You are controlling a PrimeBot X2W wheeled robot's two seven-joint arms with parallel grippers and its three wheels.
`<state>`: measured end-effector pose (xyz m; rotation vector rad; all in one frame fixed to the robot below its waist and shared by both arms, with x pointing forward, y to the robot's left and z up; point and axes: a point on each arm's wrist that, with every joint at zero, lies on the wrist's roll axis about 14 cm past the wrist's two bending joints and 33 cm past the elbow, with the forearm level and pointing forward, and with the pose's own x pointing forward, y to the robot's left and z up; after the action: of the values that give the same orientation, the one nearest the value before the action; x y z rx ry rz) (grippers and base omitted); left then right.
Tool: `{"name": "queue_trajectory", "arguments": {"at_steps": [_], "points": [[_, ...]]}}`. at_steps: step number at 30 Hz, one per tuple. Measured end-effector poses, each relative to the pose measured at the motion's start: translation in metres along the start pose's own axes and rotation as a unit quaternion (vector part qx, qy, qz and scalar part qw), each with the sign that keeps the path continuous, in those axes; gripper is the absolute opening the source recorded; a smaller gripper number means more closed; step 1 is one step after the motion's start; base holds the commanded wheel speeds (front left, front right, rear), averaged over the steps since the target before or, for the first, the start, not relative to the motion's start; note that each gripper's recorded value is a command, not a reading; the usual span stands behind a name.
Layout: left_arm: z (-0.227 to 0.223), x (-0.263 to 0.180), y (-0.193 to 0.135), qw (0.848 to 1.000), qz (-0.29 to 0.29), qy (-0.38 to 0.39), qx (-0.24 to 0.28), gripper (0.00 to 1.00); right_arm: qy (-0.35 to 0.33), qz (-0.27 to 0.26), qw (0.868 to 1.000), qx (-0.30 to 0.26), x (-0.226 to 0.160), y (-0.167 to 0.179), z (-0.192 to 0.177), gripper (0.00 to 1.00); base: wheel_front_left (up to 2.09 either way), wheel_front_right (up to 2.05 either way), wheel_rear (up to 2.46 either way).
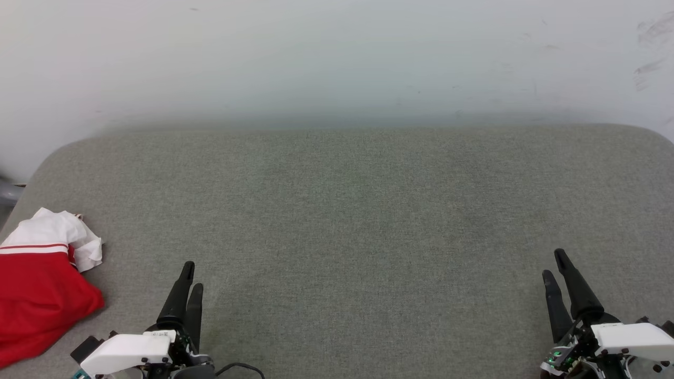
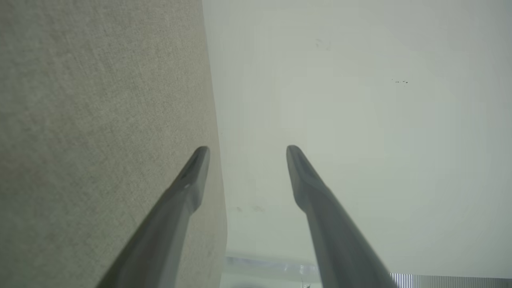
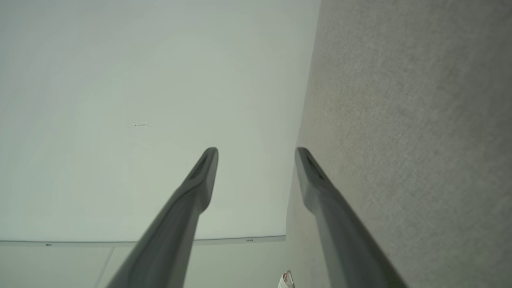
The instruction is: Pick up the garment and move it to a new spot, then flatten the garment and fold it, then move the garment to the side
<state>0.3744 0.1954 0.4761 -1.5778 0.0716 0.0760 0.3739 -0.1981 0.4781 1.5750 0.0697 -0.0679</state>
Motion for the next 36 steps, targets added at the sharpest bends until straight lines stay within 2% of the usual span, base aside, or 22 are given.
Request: {"name": "queue_trajectory", "arguments": {"at_steps": [12,18,26,36], "points": [[-0.008,0.003,-0.029,0.999,-0.044,-0.004,0.007,1.00,0.005,0.036,0.999,0.000,0.003,0.023,-0.009,1.00,0.00,0.00,0.00],[-0.014,0.003,-0.039,0.998,-0.061,-0.002,0.033,1.00,-0.001,0.048,0.999,-0.007,0.004,0.031,-0.010,1.00,0.00,0.00,0.00],[-0.018,0.003,-0.054,0.989,-0.084,-0.007,0.122,1.00,-0.010,0.051,0.993,-0.108,0.004,0.034,-0.010,1.00,0.00,0.00,0.00],[-0.018,0.001,-0.070,0.963,-0.109,-0.024,0.247,1.00,-0.018,0.065,0.960,-0.272,0.003,0.043,-0.010,1.00,0.00,0.00,0.00]]}}
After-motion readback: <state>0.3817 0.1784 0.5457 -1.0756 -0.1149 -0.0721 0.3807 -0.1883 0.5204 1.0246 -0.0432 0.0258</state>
